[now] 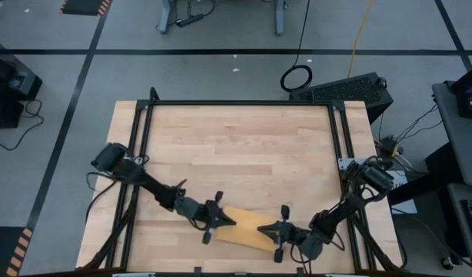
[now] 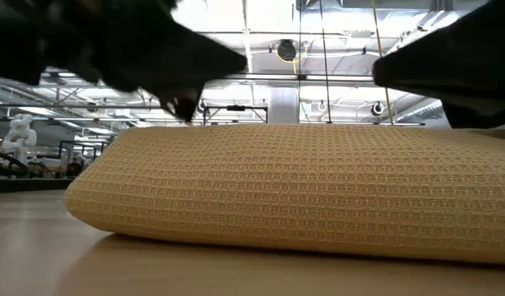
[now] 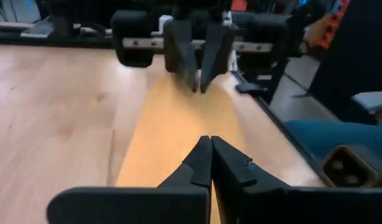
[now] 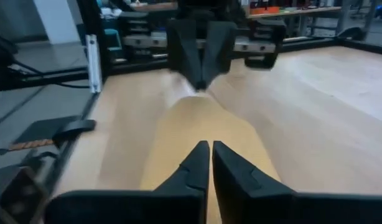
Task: Roll towel
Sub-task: Roll the yellow towel
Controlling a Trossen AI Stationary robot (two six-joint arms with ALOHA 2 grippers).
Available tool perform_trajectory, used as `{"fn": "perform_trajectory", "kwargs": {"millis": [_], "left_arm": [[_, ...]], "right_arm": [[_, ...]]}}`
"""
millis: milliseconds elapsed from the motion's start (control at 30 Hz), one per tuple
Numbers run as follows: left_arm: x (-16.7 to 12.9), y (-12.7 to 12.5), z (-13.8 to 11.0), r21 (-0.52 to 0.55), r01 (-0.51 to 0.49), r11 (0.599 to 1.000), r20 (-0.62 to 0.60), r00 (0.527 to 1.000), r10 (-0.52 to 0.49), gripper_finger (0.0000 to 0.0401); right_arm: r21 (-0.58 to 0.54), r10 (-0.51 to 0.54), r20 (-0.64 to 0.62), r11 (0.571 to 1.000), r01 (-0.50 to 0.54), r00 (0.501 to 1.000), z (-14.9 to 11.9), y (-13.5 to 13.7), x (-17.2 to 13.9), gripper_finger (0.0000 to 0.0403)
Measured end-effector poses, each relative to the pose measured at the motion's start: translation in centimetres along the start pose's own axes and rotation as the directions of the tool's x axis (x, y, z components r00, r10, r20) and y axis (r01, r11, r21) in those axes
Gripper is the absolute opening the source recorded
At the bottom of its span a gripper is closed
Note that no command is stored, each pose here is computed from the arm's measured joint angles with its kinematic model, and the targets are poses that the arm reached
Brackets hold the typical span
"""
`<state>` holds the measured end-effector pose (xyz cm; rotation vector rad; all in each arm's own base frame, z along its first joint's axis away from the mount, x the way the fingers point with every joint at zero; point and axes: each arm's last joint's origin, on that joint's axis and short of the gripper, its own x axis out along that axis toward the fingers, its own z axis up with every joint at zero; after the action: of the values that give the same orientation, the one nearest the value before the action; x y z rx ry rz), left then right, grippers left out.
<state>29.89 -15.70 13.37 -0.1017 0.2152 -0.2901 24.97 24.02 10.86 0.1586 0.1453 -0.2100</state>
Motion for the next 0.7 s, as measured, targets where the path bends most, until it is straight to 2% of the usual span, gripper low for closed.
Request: {"fn": "perform_trajectory", "kwargs": {"millis": [200,333,500,700], "left_arm": [[2.8,-0.1,-1.2,0.003,0.025,1.0,0.107,0.994,-0.025,0.0006],[4.6,0.4,-3.1,0.004,0.028,1.0,0.056,0.998,-0.029,0.0006],[5.4,1.6,-5.7,-0.074,-0.001,0.997,-0.018,1.0,0.0,0.0006],[5.5,2.0,-6.2,-0.115,-0.013,0.993,-0.025,1.0,0.011,0.0006]], "right_arm": [[-0.019,-0.014,-0.05,1.0,0.013,0.999,0.1,-0.2,1.3,0.0003],[-0.006,-0.035,-0.094,0.999,0.034,0.995,-0.4,-0.7,1.5,0.0001],[-0.013,-0.068,-0.144,0.998,0.066,0.987,-1.2,-1.2,1.3,0.0001],[0.0,-0.105,-0.182,0.994,0.107,0.978,-3.2,-1.7,1.5,0.0001]]}}
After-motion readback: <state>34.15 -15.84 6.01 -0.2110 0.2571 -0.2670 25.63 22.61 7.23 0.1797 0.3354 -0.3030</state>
